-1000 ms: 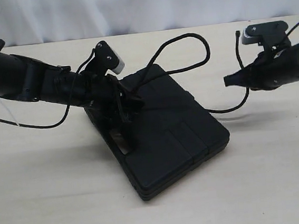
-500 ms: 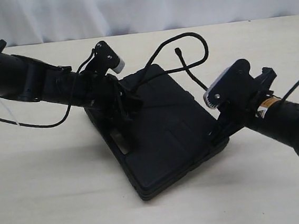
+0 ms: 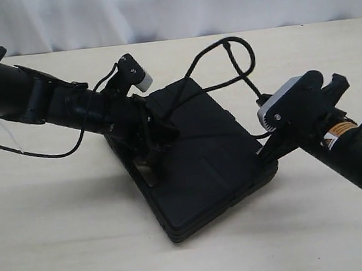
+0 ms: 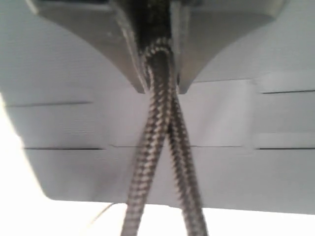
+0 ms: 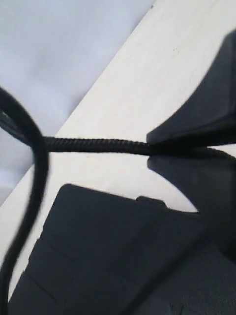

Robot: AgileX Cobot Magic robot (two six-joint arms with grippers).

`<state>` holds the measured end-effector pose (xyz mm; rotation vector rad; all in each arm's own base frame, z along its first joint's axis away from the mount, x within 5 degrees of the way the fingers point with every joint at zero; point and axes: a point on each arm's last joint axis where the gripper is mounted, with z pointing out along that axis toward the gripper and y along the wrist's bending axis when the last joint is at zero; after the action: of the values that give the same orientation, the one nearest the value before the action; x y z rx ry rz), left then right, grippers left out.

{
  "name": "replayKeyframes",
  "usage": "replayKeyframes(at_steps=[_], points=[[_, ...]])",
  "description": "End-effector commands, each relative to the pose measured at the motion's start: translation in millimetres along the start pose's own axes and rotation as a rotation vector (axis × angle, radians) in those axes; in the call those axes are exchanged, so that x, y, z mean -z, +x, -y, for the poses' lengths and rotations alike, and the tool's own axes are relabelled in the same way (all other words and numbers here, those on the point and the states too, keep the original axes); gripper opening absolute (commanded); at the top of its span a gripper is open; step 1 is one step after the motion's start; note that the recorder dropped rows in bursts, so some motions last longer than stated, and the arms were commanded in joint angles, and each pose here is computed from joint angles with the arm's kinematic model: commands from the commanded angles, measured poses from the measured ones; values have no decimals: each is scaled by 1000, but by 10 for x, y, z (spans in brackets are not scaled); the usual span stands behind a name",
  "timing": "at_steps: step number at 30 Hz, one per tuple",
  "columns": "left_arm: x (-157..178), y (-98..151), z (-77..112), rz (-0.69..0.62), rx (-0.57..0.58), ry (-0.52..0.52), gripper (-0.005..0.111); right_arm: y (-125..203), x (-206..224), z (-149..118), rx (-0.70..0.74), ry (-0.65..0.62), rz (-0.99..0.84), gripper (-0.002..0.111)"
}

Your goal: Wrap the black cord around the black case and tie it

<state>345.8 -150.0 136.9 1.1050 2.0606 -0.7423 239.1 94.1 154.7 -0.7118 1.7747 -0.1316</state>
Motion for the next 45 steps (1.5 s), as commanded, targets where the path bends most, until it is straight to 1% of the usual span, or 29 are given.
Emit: replayKeyframes(at_steps=[1, 3, 4, 7, 11, 13, 17, 19, 21, 23, 26, 29, 30, 31, 33, 34, 36, 38, 42, 45], points=[[152, -165, 44, -13, 86, 122, 0, -35, 20, 64, 37, 61, 44, 4], [239, -184, 2, -34, 151, 172, 0, -42, 18, 90, 51, 67, 61, 4], [283, -171, -32, -30, 174, 180, 0, -32, 15, 105, 64, 57, 63, 4], [390, -128, -102, -9, 208, 213, 0, 16, 8, 141, 45, 11, 66, 4], [483, -73, -205, 2, 237, 196, 0, 20, 36, 64, 63, -133, 131, 4], [476, -32, -222, 0, 253, 217, 0, 13, 40, 26, 88, -171, 146, 4], [406, 57, -232, -16, 279, 257, 0, 11, 41, 21, 92, -176, 149, 4], [367, 104, -211, -20, 292, 311, 0, 2, 44, 15, 100, -182, 159, 4], [359, 115, -198, -20, 298, 336, 0, -16, 49, 2, 113, -195, 182, 4], [354, 120, -168, -24, 297, 371, 0, -34, 55, -25, 136, -219, 212, 4], [307, 97, -102, -35, 282, 396, 0, -71, 55, -23, 141, -217, 248, 4], [250, 53, 22, -45, 256, 462, 0, -91, 45, -8, 140, -206, 258, 4], [247, 51, 26, -46, 255, 463, 0, -89, 43, 0, 139, -197, 255, 4], [248, 53, 27, -47, 251, 464, 0, -79, 34, 32, 133, -163, 240, 4], [248, 61, 29, -46, 210, 466, 0, -59, 20, 94, 129, -95, 211, 4], [249, 63, 29, -49, 208, 466, 0, -58, 20, 98, 138, -90, 210, 4], [246, 84, 33, -61, 198, 470, 0, -59, 21, 86, 168, -100, 214, 4], [247, 91, 35, -68, 189, 471, 0, -54, 27, 38, 208, -149, 217, 4], [247, 96, 36, -67, 165, 472, 0, -47, 26, 34, 209, -154, 209, 4], [248, 102, 37, -74, 161, 474, 0, 4, 23, 29, 231, -161, 159, 4]])
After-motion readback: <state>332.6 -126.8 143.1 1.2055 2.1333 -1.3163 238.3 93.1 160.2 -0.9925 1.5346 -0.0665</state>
